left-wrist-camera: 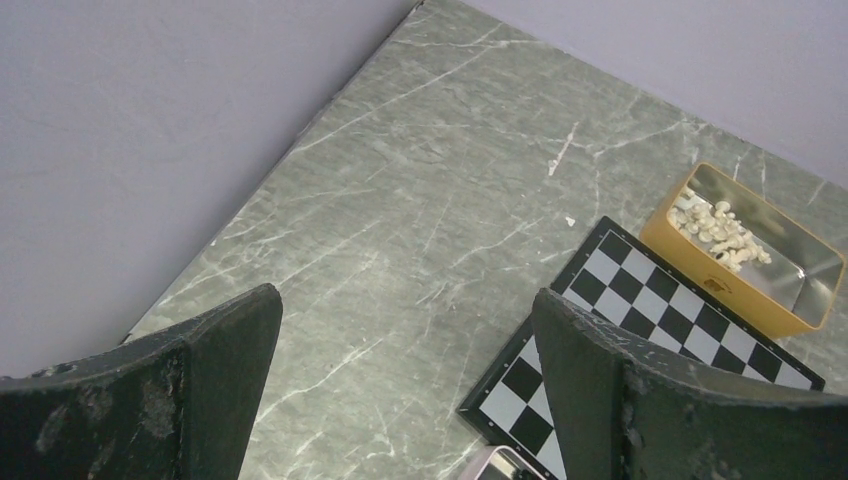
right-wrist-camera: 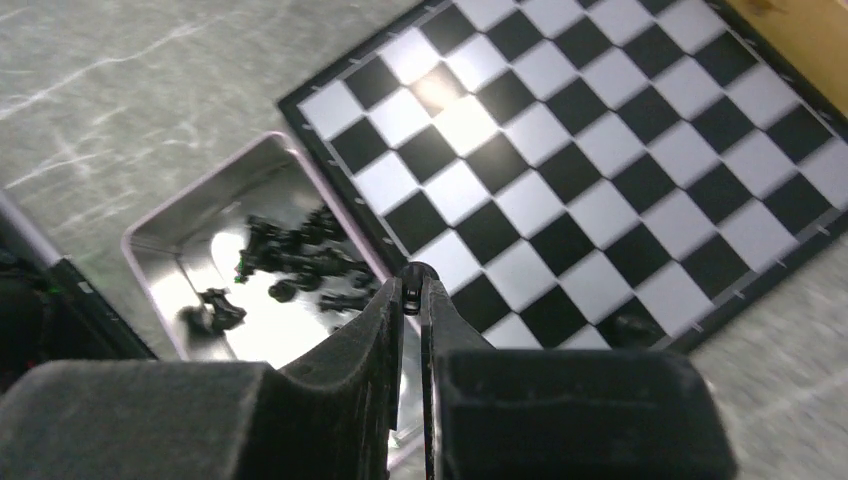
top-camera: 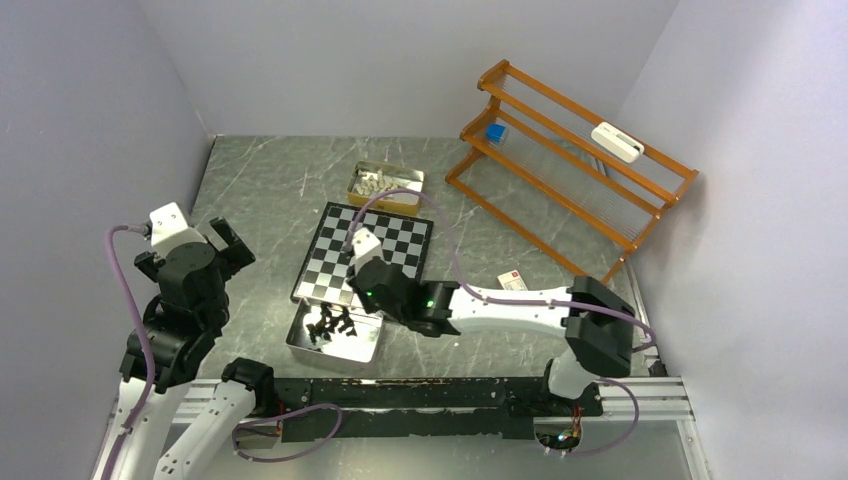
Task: Set up the chess pieces on the board
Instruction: Place the chess piece on the chessboard.
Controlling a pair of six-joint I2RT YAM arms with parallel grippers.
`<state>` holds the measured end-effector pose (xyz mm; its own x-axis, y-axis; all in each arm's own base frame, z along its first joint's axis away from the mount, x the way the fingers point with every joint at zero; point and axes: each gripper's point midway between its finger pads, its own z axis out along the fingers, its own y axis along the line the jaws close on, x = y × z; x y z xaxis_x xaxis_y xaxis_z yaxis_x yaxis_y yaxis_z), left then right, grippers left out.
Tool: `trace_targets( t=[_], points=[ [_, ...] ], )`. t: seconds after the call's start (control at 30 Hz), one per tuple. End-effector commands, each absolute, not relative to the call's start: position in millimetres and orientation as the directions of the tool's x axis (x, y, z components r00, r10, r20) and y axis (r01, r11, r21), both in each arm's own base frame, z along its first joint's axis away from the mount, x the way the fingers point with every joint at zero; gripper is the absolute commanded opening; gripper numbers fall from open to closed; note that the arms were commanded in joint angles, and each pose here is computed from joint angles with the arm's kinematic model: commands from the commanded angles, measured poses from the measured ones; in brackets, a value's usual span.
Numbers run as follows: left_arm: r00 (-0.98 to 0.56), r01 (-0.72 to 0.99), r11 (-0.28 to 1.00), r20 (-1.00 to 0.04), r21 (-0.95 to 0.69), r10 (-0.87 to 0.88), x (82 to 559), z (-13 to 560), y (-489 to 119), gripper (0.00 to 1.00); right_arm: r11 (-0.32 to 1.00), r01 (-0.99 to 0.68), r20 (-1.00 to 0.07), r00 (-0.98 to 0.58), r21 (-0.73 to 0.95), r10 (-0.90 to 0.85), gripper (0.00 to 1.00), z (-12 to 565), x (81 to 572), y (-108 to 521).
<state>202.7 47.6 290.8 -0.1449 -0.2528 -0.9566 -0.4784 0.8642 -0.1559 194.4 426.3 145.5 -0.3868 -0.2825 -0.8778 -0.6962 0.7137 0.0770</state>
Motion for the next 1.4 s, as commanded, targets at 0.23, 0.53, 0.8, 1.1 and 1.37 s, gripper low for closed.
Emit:
trace_targets(
  t=[0.23,0.53,0.8,1.1,1.37],
  points=[
    [-0.161,-0.345,0.925,-0.961,-0.159,-0.225,217.7,291.5,23.9,1.0,0.863,-0.499,-0.85,-0.485,0.076,-0.206,0.08,114.4,231.3,343.6],
    [-0.16,-0.344,0.926,-0.961,-0.158,-0.224,217.4,291.9,23.9,1.0,0.882,-0.46,-0.837,-0.518,0.101,-0.175,0.08,83.2,234.4,331.8],
    [-0.157,-0.347,0.924,-0.961,-0.161,-0.226,216.8,292.2,24.6,1.0,0.892,-0.445,-0.827,-0.53,0.084,-0.187,0.09,66.6,235.4,328.1],
    [-0.155,-0.349,0.923,-0.961,-0.162,-0.227,216.6,292.8,24.9,1.0,0.901,-0.426,-0.808,-0.558,0.083,-0.19,0.09,56.5,233.3,325.0],
    [-0.155,-0.352,0.922,-0.961,-0.162,-0.228,216.3,292.6,25.4,1.0,0.902,-0.424,-0.802,-0.565,0.082,-0.193,0.09,51.1,230.9,321.6]
  ],
)
